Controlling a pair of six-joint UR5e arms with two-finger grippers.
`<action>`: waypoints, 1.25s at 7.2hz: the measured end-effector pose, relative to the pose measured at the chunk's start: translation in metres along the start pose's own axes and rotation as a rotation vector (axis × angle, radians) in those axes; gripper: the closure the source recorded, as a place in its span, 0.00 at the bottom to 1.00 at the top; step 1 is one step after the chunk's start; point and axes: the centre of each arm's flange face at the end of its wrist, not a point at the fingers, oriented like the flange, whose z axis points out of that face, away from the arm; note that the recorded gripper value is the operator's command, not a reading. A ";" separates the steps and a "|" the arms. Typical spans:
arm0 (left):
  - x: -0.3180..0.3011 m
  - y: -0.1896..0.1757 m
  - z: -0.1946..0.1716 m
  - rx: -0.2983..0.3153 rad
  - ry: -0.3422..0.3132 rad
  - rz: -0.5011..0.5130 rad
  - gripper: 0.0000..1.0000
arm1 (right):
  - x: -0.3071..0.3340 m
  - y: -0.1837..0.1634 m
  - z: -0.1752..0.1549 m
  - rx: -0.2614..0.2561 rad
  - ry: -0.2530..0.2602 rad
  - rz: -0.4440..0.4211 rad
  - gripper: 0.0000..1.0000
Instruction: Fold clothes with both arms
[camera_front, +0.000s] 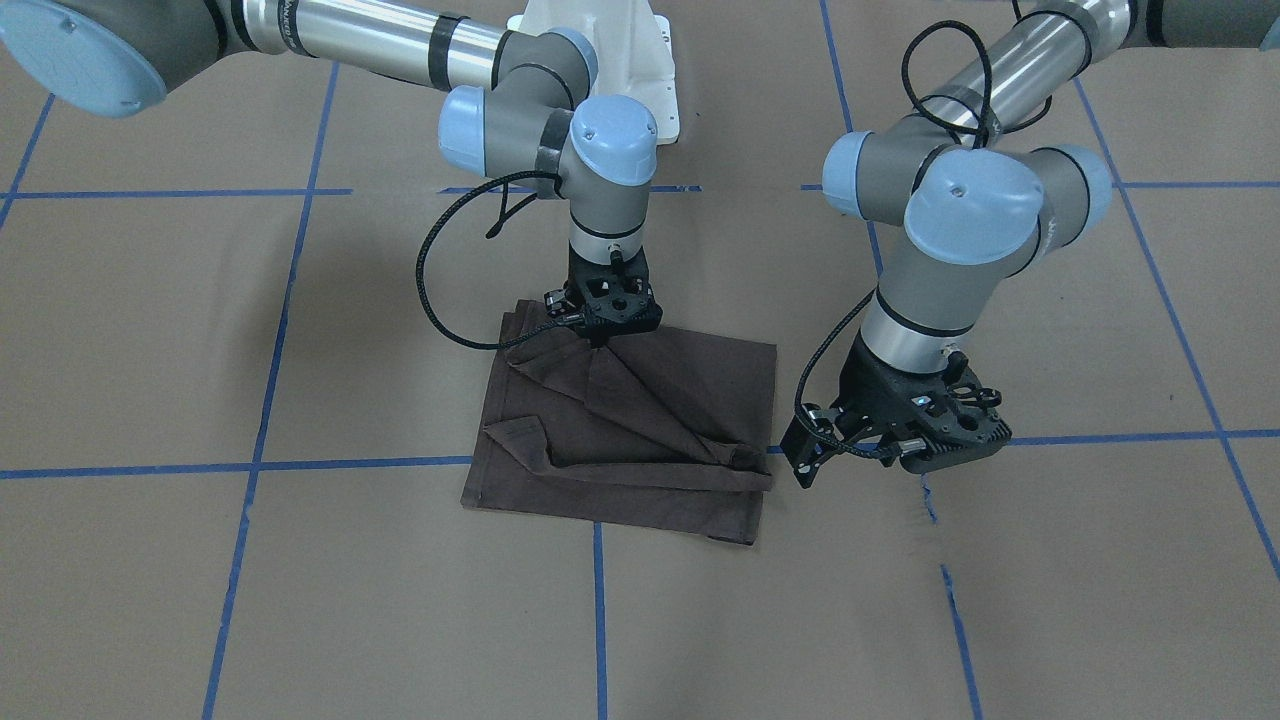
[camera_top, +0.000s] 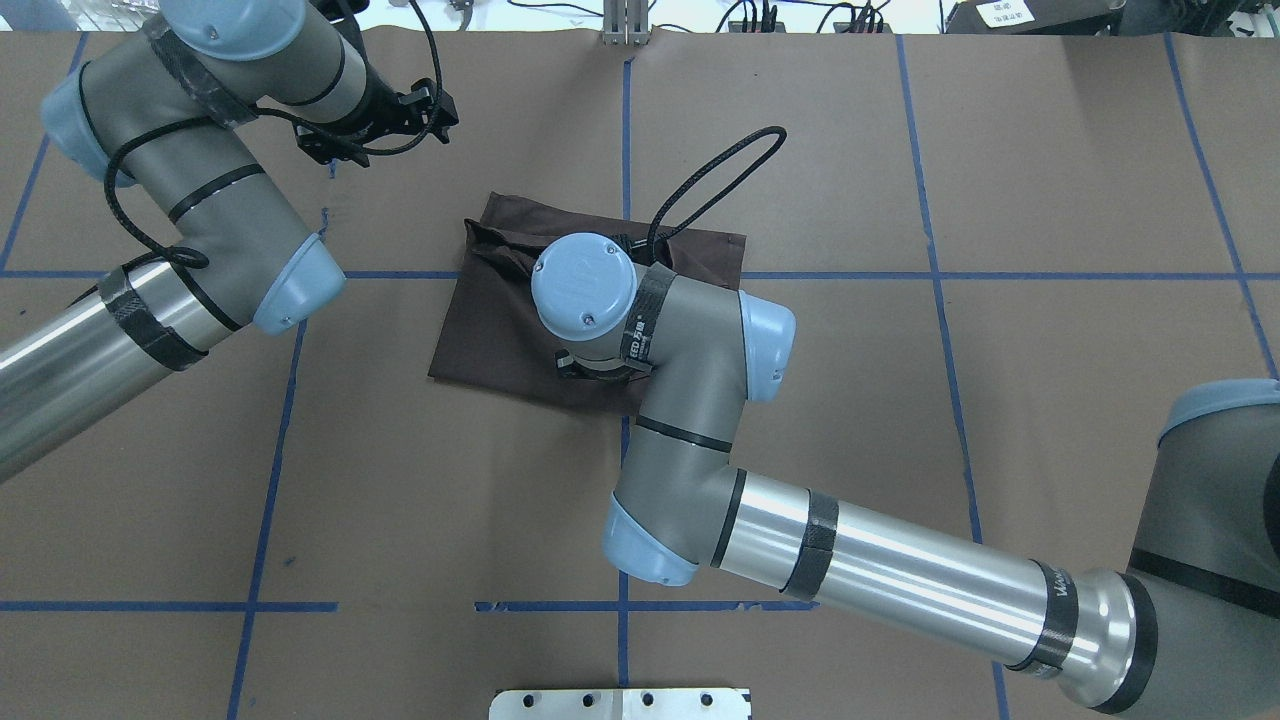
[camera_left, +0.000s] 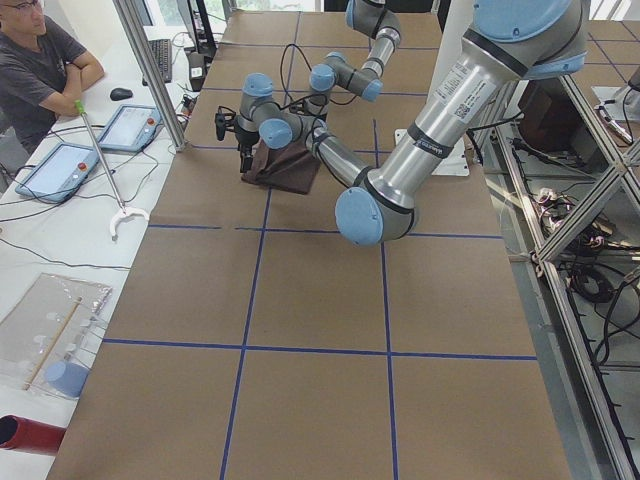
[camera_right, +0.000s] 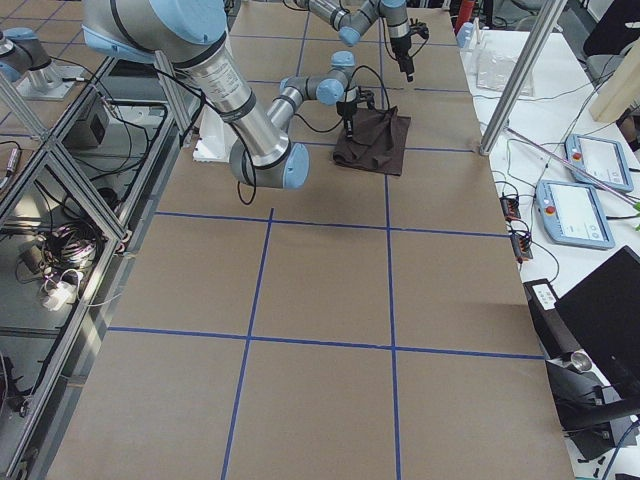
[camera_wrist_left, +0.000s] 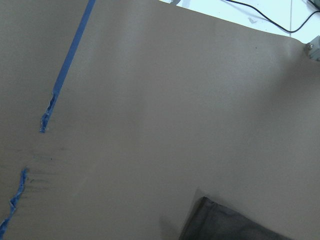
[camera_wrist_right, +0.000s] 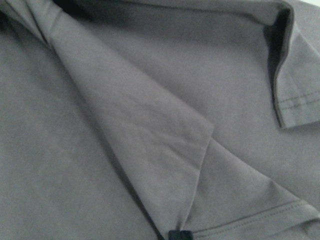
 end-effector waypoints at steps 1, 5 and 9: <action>0.001 0.000 -0.001 0.001 0.002 0.000 0.00 | 0.008 -0.014 -0.006 0.015 -0.001 -0.001 1.00; 0.004 0.000 -0.004 0.003 0.006 0.002 0.00 | 0.093 -0.119 -0.022 0.111 0.022 0.027 1.00; 0.005 -0.003 -0.008 0.008 0.008 0.000 0.00 | 0.148 -0.172 0.018 0.158 0.027 0.048 0.00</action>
